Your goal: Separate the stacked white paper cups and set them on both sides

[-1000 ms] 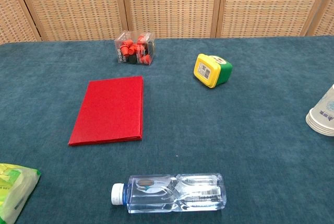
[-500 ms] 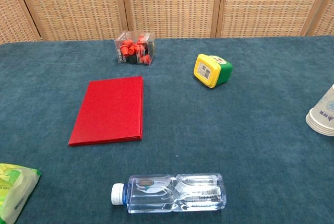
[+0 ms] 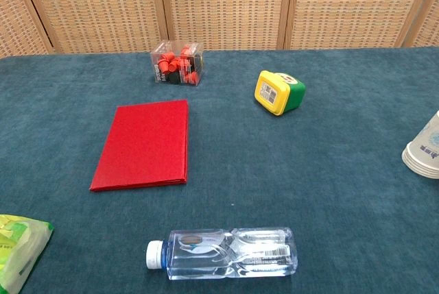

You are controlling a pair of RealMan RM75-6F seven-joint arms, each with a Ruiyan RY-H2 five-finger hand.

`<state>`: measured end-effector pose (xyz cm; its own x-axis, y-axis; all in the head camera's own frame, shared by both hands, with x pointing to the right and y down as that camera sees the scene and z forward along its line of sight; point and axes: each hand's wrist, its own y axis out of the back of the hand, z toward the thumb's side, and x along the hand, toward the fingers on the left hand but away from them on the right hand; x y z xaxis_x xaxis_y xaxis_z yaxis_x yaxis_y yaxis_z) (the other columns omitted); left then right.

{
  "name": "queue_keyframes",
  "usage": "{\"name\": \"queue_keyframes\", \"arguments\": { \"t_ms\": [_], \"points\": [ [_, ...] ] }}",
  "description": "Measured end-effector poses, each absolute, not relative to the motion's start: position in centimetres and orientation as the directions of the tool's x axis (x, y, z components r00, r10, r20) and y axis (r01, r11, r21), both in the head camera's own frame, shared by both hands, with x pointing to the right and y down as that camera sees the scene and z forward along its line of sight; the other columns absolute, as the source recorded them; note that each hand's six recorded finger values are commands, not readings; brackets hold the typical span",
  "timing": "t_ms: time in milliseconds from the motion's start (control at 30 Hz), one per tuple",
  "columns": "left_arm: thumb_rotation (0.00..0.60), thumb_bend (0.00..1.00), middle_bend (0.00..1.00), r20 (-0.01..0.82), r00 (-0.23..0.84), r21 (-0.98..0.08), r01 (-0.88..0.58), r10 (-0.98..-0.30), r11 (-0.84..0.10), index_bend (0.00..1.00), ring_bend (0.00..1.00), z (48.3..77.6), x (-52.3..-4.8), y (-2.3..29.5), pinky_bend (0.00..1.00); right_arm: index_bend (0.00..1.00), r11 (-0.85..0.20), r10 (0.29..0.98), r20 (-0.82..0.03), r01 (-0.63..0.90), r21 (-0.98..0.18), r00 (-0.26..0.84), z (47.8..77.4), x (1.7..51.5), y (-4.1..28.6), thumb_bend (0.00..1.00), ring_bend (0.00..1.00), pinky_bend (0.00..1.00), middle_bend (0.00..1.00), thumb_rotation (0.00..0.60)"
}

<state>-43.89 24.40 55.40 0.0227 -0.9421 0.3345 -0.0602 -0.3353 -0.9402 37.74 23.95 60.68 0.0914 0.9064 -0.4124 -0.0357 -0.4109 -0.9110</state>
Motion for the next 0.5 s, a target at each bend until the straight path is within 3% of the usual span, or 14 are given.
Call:
{"name": "queue_keyframes", "arguments": {
  "t_ms": [500],
  "points": [
    [0.600,0.22,0.00,0.344,0.053,-0.936,-0.064,-0.938,-0.347,0.00,0.00,56.1,-42.5,23.2,0.00,0.02,-0.414,0.903,-0.414,-0.028,-0.910,0.118,60.3,36.3,22.0,0.08,0.00,0.10,0.00,0.600]
  ]
}}
